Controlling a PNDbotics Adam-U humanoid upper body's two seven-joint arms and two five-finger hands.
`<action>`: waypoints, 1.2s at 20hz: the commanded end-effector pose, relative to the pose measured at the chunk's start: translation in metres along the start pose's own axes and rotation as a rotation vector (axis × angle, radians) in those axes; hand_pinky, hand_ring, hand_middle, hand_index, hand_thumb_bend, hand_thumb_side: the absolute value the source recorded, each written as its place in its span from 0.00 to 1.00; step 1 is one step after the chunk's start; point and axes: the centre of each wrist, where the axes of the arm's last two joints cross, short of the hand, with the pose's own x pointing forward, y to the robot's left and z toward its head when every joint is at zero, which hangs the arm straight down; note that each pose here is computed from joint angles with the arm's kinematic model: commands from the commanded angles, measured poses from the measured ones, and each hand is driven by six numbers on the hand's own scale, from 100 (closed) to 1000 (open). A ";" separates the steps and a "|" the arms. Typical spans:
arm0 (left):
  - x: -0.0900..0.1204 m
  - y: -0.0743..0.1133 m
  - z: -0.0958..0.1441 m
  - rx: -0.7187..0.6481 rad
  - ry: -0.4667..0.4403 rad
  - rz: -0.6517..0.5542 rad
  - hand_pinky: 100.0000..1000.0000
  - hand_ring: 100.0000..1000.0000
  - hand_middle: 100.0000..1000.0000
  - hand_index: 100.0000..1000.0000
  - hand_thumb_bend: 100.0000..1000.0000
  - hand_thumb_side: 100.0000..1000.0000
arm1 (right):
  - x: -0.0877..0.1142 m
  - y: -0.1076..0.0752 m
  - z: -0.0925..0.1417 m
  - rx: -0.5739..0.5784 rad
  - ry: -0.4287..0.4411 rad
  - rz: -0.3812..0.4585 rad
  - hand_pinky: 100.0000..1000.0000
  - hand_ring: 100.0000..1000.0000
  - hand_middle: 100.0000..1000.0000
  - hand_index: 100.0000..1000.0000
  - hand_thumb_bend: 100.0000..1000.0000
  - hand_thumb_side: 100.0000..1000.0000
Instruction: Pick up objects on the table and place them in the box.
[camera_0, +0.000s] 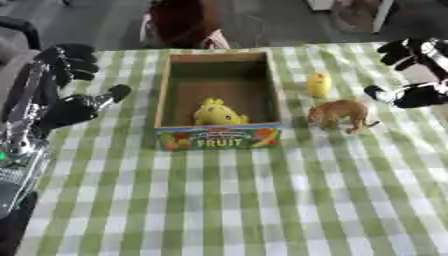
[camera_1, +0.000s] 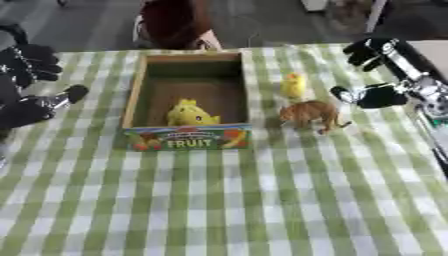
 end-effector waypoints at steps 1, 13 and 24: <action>0.009 0.006 -0.001 0.023 -0.035 0.004 0.65 0.61 0.55 0.68 0.72 0.07 | -0.001 -0.004 -0.006 0.008 -0.001 0.033 0.64 0.68 0.58 0.76 0.36 0.00; 0.003 0.005 0.006 0.039 -0.010 0.022 0.65 0.60 0.54 0.68 0.72 0.07 | -0.020 0.031 -0.010 0.071 0.073 0.010 0.64 0.68 0.58 0.76 0.37 0.00; 0.000 0.004 0.007 0.040 -0.001 0.029 0.65 0.60 0.54 0.68 0.72 0.07 | -0.029 0.045 -0.008 0.120 0.101 0.010 0.64 0.66 0.55 0.73 0.37 0.00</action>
